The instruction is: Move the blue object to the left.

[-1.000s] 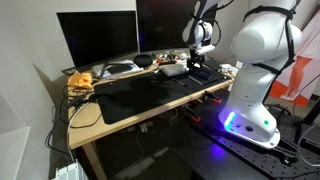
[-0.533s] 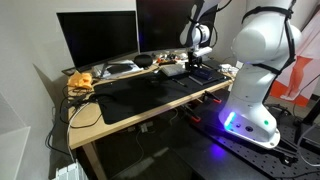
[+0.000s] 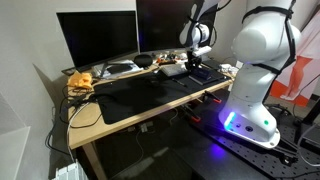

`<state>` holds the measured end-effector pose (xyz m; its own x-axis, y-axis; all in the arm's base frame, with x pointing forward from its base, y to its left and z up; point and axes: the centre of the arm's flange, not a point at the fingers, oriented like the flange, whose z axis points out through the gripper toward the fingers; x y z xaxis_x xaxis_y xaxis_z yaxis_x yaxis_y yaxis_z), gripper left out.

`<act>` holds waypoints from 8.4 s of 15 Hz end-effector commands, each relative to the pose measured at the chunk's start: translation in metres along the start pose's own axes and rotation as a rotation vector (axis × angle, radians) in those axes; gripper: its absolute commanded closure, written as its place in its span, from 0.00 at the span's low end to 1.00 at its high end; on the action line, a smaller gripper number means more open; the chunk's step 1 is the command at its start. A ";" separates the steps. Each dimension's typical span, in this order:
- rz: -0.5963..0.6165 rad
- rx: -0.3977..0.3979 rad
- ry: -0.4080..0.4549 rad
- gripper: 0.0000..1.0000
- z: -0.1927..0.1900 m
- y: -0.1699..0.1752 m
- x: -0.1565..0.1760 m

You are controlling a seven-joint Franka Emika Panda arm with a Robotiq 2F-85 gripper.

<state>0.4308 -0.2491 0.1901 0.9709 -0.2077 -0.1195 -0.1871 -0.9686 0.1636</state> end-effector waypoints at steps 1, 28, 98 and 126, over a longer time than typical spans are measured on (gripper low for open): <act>0.025 -0.016 0.066 0.64 -0.028 -0.012 -0.024; 0.198 -0.007 0.079 0.64 -0.149 -0.107 -0.073; 0.034 0.325 -0.381 0.74 -0.210 -0.242 -0.004; 0.083 0.380 -0.607 0.74 -0.137 -0.382 0.057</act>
<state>0.5648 0.1123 0.2521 0.7442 -0.1937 -0.6393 -0.3763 -0.9123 -0.1617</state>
